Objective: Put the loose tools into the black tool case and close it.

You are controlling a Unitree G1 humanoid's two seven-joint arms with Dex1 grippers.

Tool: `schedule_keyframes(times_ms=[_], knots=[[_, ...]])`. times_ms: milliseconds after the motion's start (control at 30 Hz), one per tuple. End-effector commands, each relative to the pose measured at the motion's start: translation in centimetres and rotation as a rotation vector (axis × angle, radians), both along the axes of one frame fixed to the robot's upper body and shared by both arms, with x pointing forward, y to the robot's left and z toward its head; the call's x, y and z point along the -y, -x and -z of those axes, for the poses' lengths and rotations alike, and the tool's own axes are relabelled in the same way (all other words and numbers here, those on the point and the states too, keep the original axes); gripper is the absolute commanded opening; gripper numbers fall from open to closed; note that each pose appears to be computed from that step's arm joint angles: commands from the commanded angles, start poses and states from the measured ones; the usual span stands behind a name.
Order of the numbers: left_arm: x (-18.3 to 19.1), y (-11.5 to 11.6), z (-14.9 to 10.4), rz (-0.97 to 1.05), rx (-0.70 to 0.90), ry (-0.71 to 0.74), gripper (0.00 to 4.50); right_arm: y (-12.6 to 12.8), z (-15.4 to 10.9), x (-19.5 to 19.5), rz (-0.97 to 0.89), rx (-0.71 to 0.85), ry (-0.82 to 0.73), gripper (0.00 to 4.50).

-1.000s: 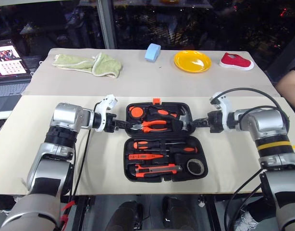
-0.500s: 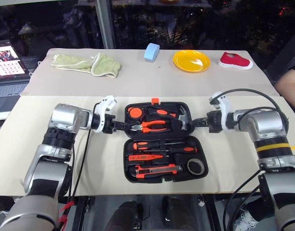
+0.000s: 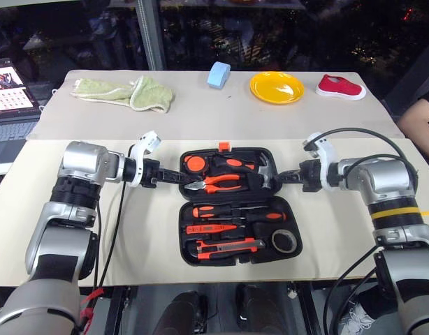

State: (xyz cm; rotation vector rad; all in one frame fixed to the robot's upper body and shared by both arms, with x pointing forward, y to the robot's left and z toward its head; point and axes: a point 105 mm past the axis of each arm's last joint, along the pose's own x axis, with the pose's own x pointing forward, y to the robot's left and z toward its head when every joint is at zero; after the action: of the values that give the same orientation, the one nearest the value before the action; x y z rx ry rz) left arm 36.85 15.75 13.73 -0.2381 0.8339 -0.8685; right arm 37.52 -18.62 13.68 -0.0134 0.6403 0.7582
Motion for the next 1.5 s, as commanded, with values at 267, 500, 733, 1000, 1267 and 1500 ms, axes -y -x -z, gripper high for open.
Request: schedule_keyframes(times_ms=[267,500,733,1000,1267,1500], knots=[[1.2,-0.8,0.1,-0.020,0.024,0.012,1.59,-0.5,-1.8,-0.6,-0.034,0.068,-0.001,0.00],[1.3,-0.5,0.4,-0.018,0.007,0.019,0.05,-0.4,-1.8,-0.5,-0.036,0.070,0.003,0.00],[2.4,0.3,0.6,0.042,0.012,0.024,0.00,-0.6,-2.5,-0.9,-0.047,0.109,-0.025,0.00],[4.2,0.6,-0.8,0.112,0.179,0.053,0.00,-0.7,-5.7,-1.8,-0.034,0.289,-0.083,0.00],[6.7,-0.3,-4.8,0.048,0.604,0.103,0.00,0.9,-7.1,-2.7,-0.025,0.584,-0.028,0.00],[6.9,0.1,-5.9,0.013,0.842,0.094,0.00,1.1,-5.9,-2.3,0.060,0.736,0.018,0.00]])
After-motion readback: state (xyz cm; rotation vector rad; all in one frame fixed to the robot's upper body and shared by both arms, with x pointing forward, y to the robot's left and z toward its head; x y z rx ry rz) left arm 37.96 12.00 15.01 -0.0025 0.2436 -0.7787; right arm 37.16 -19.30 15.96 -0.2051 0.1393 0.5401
